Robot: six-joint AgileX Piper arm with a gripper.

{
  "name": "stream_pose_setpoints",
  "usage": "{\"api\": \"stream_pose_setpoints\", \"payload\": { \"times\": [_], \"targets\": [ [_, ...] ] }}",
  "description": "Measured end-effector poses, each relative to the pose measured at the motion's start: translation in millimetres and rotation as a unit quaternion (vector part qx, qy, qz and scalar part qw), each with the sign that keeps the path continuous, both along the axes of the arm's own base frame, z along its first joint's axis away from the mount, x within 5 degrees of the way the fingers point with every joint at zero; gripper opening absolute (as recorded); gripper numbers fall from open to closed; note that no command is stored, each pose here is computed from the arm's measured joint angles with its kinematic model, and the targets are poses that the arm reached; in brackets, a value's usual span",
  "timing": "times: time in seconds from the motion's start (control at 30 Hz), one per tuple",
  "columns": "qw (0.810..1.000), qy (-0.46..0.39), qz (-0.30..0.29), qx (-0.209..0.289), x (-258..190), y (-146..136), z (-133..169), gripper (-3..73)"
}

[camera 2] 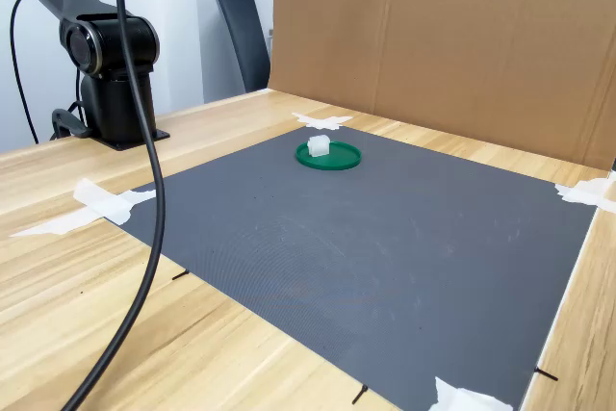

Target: Grasp a white terminal and put it in the green lid.

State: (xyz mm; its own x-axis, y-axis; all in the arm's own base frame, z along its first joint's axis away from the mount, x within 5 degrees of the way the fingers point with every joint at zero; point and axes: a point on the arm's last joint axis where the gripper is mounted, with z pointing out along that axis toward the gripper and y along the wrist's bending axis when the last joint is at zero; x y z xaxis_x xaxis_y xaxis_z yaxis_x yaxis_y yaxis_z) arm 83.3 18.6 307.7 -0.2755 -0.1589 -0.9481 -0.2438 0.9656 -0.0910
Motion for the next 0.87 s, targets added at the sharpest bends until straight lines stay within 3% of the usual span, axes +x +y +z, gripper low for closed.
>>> {"api": "stream_pose_setpoints", "payload": {
  "times": [0.13, 0.23, 0.53, 0.7, 0.8, 0.87],
  "targets": [
    [1.0, 0.012, -0.013, -0.017, -14.2, -4.6, -23.5, -2.4],
    [0.995, 0.034, -0.048, -0.082, -36.7, -16.7, -50.2, -2.4],
    [0.995, -0.023, -0.057, -0.077, -50.6, -19.0, -53.5, -2.6],
    [0.995, -0.02, -0.055, -0.077, -44.7, -18.2, -69.5, -2.6],
    [0.995, 0.031, -0.049, -0.085, -38.8, -17.3, -104.5, -2.6],
    [0.994, 0.036, -0.045, -0.088, -38.5, -16.8, -108.4, -2.6]
  ]
}}
